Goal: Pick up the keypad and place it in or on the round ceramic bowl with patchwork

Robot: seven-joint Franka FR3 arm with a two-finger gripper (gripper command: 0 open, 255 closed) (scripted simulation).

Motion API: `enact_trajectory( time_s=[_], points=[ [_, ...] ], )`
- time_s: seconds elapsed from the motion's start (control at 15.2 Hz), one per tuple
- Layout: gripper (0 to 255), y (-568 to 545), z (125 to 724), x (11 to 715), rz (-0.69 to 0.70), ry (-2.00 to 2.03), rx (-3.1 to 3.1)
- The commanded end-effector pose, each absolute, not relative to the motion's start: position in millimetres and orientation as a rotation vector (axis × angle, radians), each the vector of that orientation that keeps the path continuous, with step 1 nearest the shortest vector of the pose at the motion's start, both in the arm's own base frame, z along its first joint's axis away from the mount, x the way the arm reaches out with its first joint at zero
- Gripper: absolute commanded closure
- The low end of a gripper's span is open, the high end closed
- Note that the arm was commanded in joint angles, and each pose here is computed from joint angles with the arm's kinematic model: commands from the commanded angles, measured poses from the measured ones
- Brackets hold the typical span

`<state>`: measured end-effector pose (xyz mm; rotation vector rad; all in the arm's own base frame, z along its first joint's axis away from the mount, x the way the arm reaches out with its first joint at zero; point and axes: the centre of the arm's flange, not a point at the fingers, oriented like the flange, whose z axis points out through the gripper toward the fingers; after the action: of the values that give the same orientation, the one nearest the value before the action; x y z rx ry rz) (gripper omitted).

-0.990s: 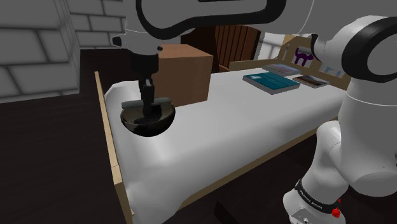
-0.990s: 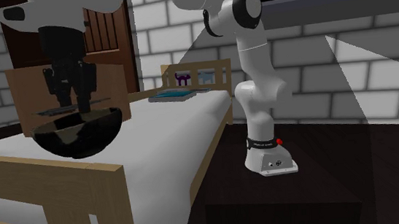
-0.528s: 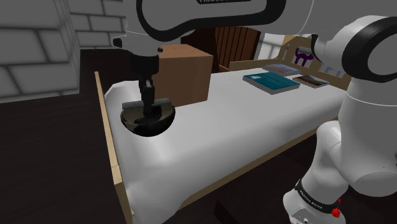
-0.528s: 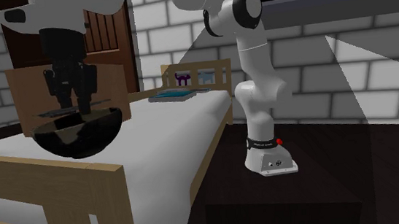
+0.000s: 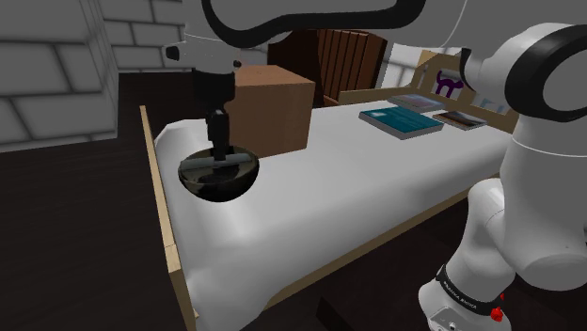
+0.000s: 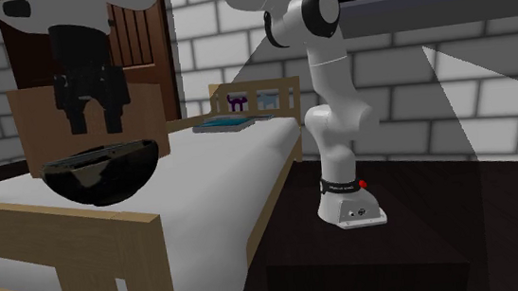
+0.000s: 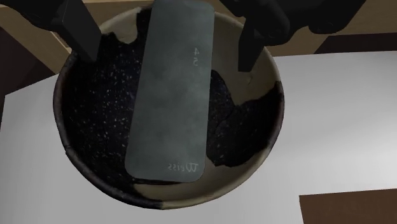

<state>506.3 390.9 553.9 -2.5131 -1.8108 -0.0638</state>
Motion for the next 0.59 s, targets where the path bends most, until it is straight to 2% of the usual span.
enact_trajectory(
  time_s=[0.0, 0.53],
  points=[
    [0, 389.4, 577.3, 506.2, -0.063, -1.811, -2.513],
    [0, 388.8, 587.7, 506.1, -0.063, -1.811, -2.513]
  ],
)
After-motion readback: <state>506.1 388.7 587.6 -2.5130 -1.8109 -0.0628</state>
